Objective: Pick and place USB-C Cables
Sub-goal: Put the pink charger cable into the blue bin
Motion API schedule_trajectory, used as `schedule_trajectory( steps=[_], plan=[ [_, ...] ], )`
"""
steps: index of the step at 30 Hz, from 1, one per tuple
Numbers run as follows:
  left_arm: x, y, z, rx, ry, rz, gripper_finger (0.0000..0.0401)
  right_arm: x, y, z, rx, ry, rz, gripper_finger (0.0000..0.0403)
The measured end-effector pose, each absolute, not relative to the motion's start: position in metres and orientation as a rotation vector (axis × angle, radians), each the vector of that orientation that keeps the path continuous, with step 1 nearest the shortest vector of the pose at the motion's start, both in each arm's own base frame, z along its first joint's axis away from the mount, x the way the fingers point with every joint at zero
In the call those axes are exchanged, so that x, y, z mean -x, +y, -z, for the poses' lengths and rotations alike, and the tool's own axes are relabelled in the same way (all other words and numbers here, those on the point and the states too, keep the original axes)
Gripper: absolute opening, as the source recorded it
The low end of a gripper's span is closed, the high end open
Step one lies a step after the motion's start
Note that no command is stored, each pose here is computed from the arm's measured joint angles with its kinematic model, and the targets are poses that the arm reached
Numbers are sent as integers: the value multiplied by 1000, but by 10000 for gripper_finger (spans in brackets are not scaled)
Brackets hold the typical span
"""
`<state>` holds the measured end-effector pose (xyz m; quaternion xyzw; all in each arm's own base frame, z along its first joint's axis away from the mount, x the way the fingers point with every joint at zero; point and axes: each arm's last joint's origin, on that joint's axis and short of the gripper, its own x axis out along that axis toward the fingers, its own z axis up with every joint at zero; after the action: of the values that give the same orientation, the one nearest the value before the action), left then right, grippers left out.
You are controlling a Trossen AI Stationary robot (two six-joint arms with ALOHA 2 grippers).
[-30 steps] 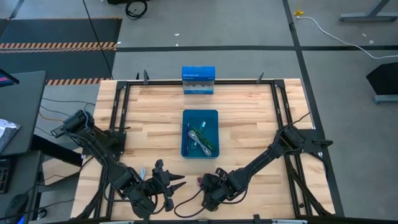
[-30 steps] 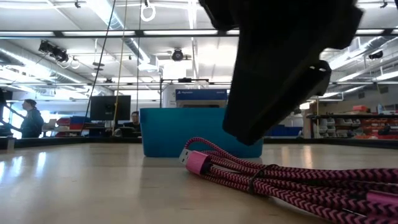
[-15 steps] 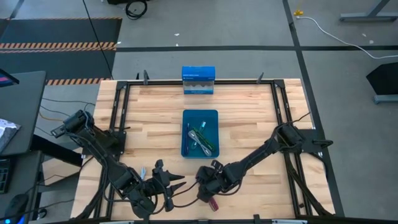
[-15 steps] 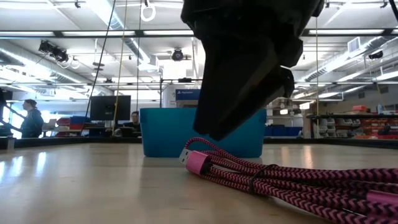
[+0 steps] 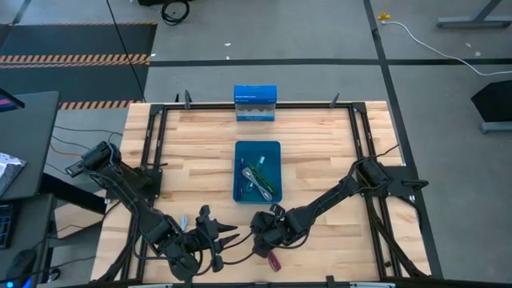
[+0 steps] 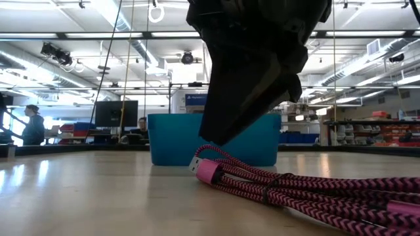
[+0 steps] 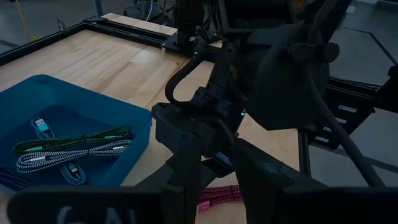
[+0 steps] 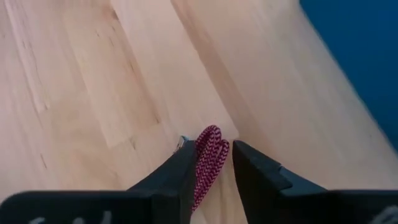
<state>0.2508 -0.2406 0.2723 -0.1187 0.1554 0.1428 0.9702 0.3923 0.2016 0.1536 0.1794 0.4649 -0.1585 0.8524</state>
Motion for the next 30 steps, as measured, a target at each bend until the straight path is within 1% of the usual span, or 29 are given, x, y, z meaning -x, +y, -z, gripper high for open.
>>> schedule_trajectory(
  steps=[3,8,10,14,19,21,25,30],
  plan=[
    [-251,-241,-272,239,314,-288,103,-395,201,-148,-389,983,327,101],
    [-250,-241,-272,240,314,-286,103,-400,201,-127,-389,1025,317,99],
    [-250,-241,-272,241,317,-282,103,-401,201,-124,-387,1017,322,95],
    [-249,-242,-272,239,320,-276,103,-402,201,-124,-360,1008,323,70],
    [-248,-242,-272,235,323,-275,103,-401,200,-130,-315,1002,296,14],
    [-248,-242,-272,235,324,-276,103,-400,201,-135,-312,991,289,11],
    [-248,-242,-272,235,324,-276,103,-398,204,-148,-322,964,270,19],
    [-249,-242,-272,237,322,-276,103,-396,206,-165,-285,921,222,10]
  ],
)
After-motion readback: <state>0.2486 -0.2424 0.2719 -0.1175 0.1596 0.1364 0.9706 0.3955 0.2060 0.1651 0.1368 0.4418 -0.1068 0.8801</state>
